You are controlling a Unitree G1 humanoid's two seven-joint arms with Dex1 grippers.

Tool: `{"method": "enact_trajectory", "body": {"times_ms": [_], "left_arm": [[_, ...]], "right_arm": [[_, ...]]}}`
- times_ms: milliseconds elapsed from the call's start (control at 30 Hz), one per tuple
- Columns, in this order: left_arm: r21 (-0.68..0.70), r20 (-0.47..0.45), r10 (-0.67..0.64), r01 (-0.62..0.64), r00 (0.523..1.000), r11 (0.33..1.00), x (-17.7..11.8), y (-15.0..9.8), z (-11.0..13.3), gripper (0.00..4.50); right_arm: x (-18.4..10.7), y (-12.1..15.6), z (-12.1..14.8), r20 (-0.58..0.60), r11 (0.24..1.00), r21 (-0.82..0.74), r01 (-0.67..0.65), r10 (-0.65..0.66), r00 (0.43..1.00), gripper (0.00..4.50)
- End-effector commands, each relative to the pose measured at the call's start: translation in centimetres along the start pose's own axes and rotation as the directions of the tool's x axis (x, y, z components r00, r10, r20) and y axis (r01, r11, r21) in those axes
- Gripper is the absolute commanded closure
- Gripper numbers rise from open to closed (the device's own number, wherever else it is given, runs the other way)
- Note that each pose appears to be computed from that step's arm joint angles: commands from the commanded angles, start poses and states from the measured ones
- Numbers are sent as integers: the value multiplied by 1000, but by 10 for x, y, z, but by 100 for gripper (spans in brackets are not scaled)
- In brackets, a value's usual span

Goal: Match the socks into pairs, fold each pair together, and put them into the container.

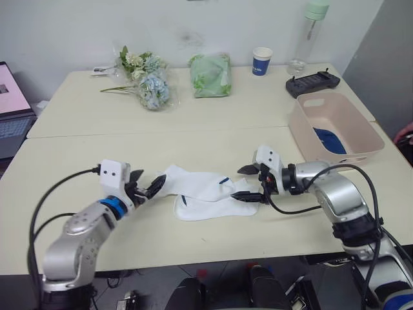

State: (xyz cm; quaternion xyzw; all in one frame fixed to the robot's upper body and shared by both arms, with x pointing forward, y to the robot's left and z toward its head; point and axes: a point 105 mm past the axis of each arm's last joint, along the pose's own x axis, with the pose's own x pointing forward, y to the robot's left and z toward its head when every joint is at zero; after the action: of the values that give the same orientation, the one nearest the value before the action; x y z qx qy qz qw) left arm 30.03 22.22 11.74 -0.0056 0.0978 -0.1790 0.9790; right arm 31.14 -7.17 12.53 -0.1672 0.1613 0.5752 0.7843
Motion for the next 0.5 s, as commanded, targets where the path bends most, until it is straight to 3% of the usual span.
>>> {"method": "enact_trajectory", "body": {"times_ms": [33,200,333,433,500], "left_arm": [[82,20,-31,29,999,996,8,15,20,1],[167,-49,-130,136,990,976,48,19,23,1],[209,-139,-217,243,966,947,61,10,9,1],[207,-167,-239,271,956,940,61,8,3,0],[224,-182,-236,274,955,936,57,10,0,40]], "right_arm": [[6,9,9,30,998,-63,14,-12,999,0],[24,13,5,33,997,-66,34,-31,999,0],[36,12,-6,-4,993,-107,43,-43,999,0],[39,10,-4,5,993,-109,45,-45,999,93],[39,9,-2,9,993,-112,48,-47,999,162]]}}
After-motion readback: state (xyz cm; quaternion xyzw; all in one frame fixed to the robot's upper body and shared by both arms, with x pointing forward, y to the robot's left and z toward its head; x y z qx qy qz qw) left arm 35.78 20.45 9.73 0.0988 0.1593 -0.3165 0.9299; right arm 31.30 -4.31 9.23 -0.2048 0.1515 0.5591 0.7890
